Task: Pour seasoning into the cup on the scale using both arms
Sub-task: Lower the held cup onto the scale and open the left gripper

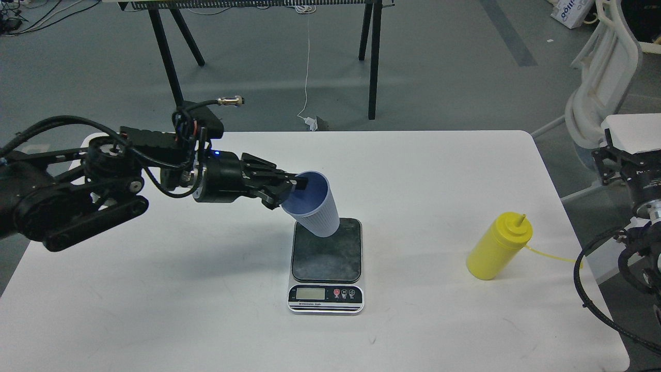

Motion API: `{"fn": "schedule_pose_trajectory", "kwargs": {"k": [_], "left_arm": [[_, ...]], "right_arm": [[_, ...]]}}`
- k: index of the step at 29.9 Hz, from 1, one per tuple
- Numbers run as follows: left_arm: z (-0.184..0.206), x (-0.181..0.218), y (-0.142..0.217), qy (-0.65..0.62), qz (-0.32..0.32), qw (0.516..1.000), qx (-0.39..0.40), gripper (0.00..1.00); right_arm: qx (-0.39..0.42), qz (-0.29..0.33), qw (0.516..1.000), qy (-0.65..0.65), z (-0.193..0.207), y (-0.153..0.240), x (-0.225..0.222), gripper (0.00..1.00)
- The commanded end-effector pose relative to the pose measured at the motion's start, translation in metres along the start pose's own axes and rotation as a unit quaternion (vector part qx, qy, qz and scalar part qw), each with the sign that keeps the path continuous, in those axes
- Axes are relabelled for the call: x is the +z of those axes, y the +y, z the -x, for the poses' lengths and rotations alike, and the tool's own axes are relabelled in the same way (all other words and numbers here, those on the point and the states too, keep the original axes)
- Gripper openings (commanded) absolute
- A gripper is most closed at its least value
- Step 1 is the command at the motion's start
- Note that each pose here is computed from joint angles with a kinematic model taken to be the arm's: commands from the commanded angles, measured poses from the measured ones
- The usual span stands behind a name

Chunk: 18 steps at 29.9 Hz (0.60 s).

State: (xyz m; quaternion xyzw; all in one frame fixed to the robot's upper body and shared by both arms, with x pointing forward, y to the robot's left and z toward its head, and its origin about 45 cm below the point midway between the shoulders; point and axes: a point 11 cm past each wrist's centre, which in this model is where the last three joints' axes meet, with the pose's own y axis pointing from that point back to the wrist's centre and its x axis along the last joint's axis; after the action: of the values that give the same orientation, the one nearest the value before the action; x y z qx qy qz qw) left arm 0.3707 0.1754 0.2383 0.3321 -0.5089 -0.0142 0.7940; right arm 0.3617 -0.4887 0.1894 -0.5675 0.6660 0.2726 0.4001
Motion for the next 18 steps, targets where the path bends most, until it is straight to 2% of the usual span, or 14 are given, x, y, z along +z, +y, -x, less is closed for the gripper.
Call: {"fn": "schedule_pose_trajectory", "kwargs": {"k": [1,6,13,18], "left_arm": [[0.002,0.015,-0.031,-0.004,0.009,1.000,-0.017,0.07],[0.010,0.017,-0.054,-0.012,0.000,0.999,-0.043,0.07],[0.027,-0.001,-0.053,-0.042,-0.031,0.995,-0.087,0.08],[0.034,0.000,-0.056,-0.050,-0.030,0.994,-0.096,0.09]], "right_arm": [[-0.001,-0.004,1.000,0.005,0.001,-0.001,-0.006,0.99],[-0.001,-0.005,1.000,0.010,0.001,-0.001,-0.011,0.99],[0.002,-0.010,1.000,0.009,-0.002,0.001,-0.014,0.99],[0.003,-0.010,1.000,0.009,-0.003,0.002,-0.015,0.99]]}}
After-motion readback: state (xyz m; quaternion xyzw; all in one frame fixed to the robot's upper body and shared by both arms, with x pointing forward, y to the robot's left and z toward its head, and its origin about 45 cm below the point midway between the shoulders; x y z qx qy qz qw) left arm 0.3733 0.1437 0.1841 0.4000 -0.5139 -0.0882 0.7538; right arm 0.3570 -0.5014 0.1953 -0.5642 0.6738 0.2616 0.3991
